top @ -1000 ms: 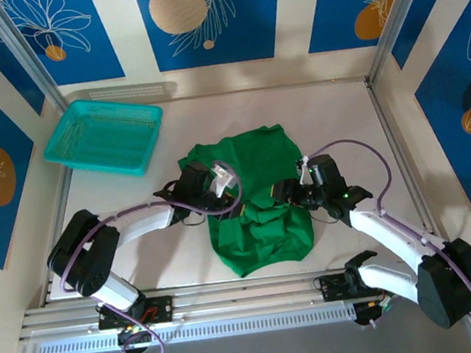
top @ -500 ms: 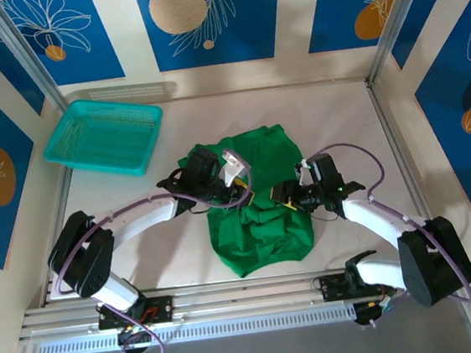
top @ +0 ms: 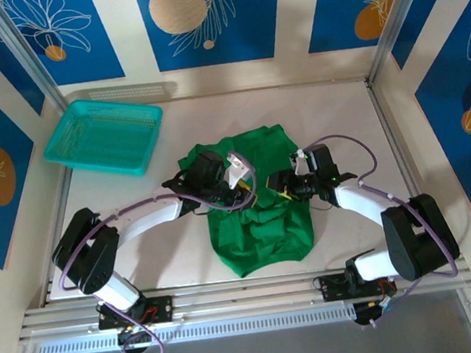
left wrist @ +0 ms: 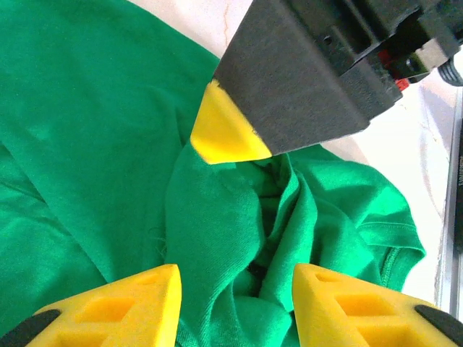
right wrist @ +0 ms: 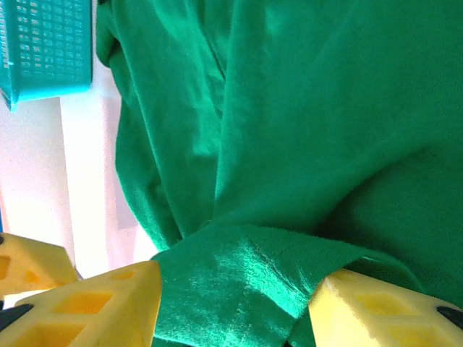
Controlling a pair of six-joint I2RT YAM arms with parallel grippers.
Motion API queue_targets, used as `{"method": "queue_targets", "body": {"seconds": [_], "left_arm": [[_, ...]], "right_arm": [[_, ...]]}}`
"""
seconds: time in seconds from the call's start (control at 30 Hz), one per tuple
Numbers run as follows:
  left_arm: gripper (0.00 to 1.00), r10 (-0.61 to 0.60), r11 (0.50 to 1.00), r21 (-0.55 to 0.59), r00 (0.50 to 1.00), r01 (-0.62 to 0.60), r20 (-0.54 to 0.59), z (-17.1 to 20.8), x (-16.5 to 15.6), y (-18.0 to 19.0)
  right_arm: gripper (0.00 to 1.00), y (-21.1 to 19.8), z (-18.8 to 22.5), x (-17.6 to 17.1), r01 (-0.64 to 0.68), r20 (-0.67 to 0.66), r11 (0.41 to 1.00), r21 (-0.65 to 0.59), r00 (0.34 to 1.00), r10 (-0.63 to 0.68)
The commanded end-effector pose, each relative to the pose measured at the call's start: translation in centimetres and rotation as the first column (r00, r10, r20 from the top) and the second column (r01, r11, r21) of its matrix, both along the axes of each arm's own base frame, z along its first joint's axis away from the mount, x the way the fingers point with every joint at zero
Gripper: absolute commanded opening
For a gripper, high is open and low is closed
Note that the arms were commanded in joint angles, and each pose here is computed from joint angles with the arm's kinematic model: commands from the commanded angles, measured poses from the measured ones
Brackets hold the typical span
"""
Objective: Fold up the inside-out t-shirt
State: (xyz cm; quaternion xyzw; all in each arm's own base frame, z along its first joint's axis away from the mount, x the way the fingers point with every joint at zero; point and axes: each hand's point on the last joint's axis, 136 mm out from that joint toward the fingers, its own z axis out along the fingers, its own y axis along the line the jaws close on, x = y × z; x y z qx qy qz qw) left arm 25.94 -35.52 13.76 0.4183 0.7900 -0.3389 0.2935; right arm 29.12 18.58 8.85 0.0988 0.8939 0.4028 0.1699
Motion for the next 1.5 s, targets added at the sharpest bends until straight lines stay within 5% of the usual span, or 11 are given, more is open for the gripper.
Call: {"method": "queue_targets", "body": {"seconds": [0.0,0.33,0.5,0.93,1.1,1.17,1.33,1.47], "left_arm": [[0.45,0.009,1.000,0.000,1.000,-0.009,0.027,0.7,0.3,-0.4],[0.54,0.122,0.991,0.054,0.992,-0.121,-0.018,-0.3,1.3,0.1],[0.61,0.182,0.981,-0.054,0.979,-0.187,-0.094,0.5,0.9,-0.1],[0.67,0.177,0.942,-0.236,0.949,-0.240,-0.260,0.3,0.8,-2.6],[0.67,0.230,0.940,-0.194,0.941,-0.281,-0.249,-0.5,1.7,-1.8],[0.60,0.233,0.940,-0.190,0.940,-0.284,-0.249,-0.6,2.0,-1.6],[0.19,0.253,0.942,-0.160,0.937,-0.295,-0.242,-1.3,2.5,-0.7],[0.02,0.230,0.949,-0.162,0.945,-0.271,-0.233,-1.1,2.1,-0.2]], "right_arm": [[0.56,0.6,1.1,0.6,-0.008,0.029,0.999,0.053,1.000,0.006],[0.51,4.4,5.3,-0.5,-0.192,0.081,0.937,0.293,0.981,0.176],[0.52,5.1,6.6,-0.4,-0.199,0.087,0.912,0.358,0.980,0.179],[0.51,5.8,7.8,-0.7,-0.157,0.062,0.902,0.403,0.988,0.144],[0.51,6.4,8.3,-1.6,-0.164,0.060,0.899,0.405,0.986,0.153],[0.51,6.5,8.5,-1.8,-0.157,0.062,0.900,0.406,0.988,0.145],[0.51,6.2,8.4,-2.4,-0.154,0.049,0.913,0.379,0.988,0.146],[0.52,4.8,6.9,-3.1,-0.134,0.050,0.958,0.255,0.991,0.126]]}}
